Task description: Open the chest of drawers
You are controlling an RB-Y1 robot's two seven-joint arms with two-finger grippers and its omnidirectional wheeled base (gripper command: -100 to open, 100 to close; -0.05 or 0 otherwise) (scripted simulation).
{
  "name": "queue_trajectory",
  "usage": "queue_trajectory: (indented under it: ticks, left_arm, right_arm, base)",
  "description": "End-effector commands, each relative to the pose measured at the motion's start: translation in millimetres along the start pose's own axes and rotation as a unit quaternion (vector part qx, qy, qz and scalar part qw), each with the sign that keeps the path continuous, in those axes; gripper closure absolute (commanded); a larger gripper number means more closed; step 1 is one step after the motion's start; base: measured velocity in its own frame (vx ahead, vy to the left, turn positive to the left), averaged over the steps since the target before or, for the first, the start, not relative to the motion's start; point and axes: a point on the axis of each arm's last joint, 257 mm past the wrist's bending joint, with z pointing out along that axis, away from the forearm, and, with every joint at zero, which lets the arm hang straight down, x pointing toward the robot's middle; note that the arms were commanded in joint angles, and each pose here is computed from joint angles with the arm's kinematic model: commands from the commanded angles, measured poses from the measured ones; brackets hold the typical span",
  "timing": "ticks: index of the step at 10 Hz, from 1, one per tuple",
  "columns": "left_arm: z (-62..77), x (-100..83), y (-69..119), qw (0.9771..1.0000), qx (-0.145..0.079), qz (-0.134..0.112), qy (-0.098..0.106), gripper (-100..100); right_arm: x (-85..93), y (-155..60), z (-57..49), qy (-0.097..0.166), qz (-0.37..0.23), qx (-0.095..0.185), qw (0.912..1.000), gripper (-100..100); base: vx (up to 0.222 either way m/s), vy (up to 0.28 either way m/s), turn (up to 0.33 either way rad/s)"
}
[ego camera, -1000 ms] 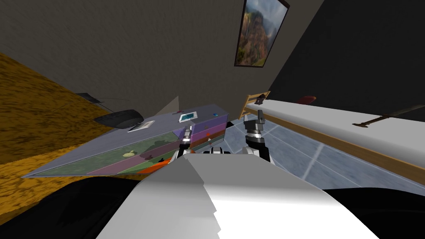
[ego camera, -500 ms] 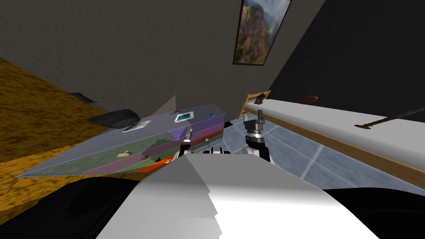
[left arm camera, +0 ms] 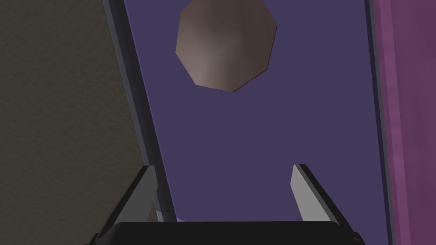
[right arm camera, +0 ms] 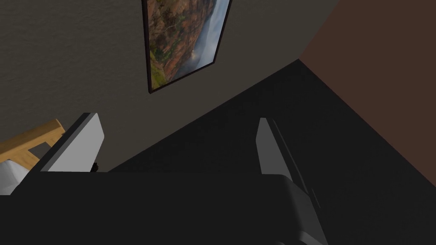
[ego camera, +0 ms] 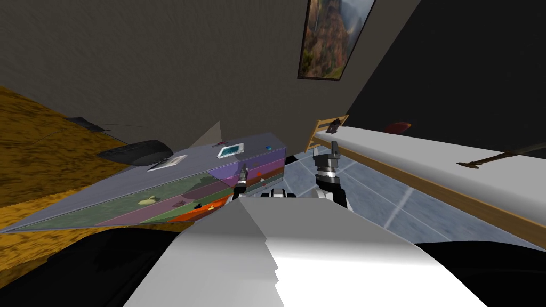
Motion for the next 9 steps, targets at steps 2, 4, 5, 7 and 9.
queue_trajectory:
  ticks: [2, 4, 5, 7, 9]
  left_arm:
    - [-4.3, 12.9, 23.0, 0.999, -0.028, -0.03, -0.019, -100]
    - [-6.4, 24.9, 29.0, 0.9972, -0.038, -0.055, -0.033, -100]
    - [-7.0, 30.7, 30.3, 0.9961, -0.041, -0.067, -0.04, -100]
    - [-5.9, 31.6, 30.1, 0.9959, -0.042, -0.069, -0.041, -100]
    - [0.4, 27.9, 22.4, 0.9958, -0.042, -0.069, -0.044, -100]
  right_arm:
    - [0.0, 0.0, 0.0, 0.0, 0.0, 0.0, 1.0, 0]
    - [0.0, 0.0, 0.0, 0.0, 0.0, 0.0, 1.0, 0]
    - [0.0, 0.0, 0.0, 0.0, 0.0, 0.0, 1.0, 0]
    - [0.0, 0.0, 0.0, 0.0, 0.0, 0.0, 1.0, 0]
    - [-0.1, 0.0, 0.0, 0.0, 0.0, 0.0, 1.0, 0]
  base:
    - [0.018, -0.082, 0.021]
    - [0.004, -0.06, 0.015]
    - [0.002, -0.038, 0.008]
    - [0.001, -0.017, 0.003]
    - [0.079, 0.019, -0.021]
